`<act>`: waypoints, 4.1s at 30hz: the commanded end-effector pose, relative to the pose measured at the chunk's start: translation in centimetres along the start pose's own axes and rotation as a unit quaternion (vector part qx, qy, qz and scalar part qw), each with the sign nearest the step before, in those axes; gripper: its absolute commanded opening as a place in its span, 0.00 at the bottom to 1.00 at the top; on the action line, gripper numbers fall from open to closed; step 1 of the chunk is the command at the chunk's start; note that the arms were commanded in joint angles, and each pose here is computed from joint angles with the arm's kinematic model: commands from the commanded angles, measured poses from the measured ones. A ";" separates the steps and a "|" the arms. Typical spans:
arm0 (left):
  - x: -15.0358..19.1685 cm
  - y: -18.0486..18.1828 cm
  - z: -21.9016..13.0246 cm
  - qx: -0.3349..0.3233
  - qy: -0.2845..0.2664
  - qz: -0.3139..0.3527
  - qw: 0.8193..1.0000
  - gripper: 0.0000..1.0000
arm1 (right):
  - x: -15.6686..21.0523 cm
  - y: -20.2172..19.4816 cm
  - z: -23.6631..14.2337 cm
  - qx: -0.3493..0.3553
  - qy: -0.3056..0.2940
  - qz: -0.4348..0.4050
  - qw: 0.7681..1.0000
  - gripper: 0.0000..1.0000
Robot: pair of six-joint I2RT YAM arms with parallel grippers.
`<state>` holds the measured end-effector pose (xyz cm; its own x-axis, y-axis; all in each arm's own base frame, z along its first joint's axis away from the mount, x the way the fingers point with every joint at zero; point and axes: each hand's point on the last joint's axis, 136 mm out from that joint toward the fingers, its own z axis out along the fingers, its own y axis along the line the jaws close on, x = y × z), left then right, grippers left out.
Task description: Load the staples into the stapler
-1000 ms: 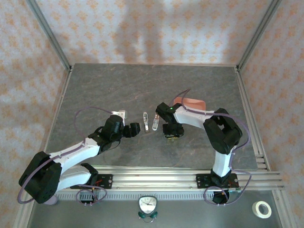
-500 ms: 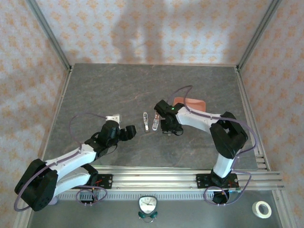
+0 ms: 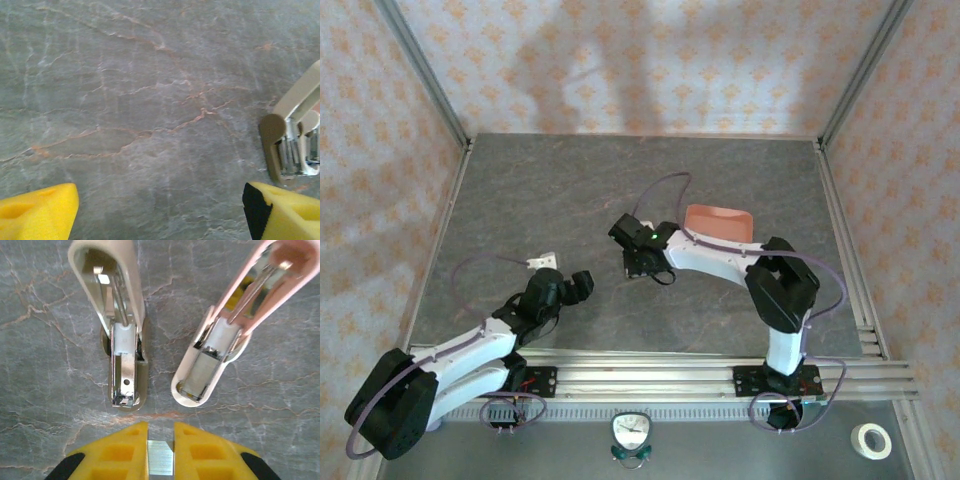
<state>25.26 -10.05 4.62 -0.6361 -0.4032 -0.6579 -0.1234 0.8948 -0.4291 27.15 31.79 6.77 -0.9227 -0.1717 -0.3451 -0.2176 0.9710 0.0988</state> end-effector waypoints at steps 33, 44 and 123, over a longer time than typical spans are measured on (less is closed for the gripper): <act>-0.5 0.4 1.7 -0.012 0.004 0.013 1.000 0.91 | -2.9 2.2 2.7 0.026 -0.027 0.023 0.999 0.17; -0.6 0.5 1.5 -0.012 0.003 0.014 1.000 0.91 | -3.9 2.3 1.8 0.025 -0.043 0.020 0.999 0.17; -6.8 -14.4 2.9 0.180 0.109 0.132 0.969 0.88 | -0.4 -6.1 -7.7 -0.073 -0.081 0.238 0.965 0.33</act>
<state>33.88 -19.62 14.19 -0.6997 -0.1423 -0.7001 0.2828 0.8447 -0.4544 25.81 24.53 11.77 -0.9020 0.2712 -0.3360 0.1513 0.9273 0.3425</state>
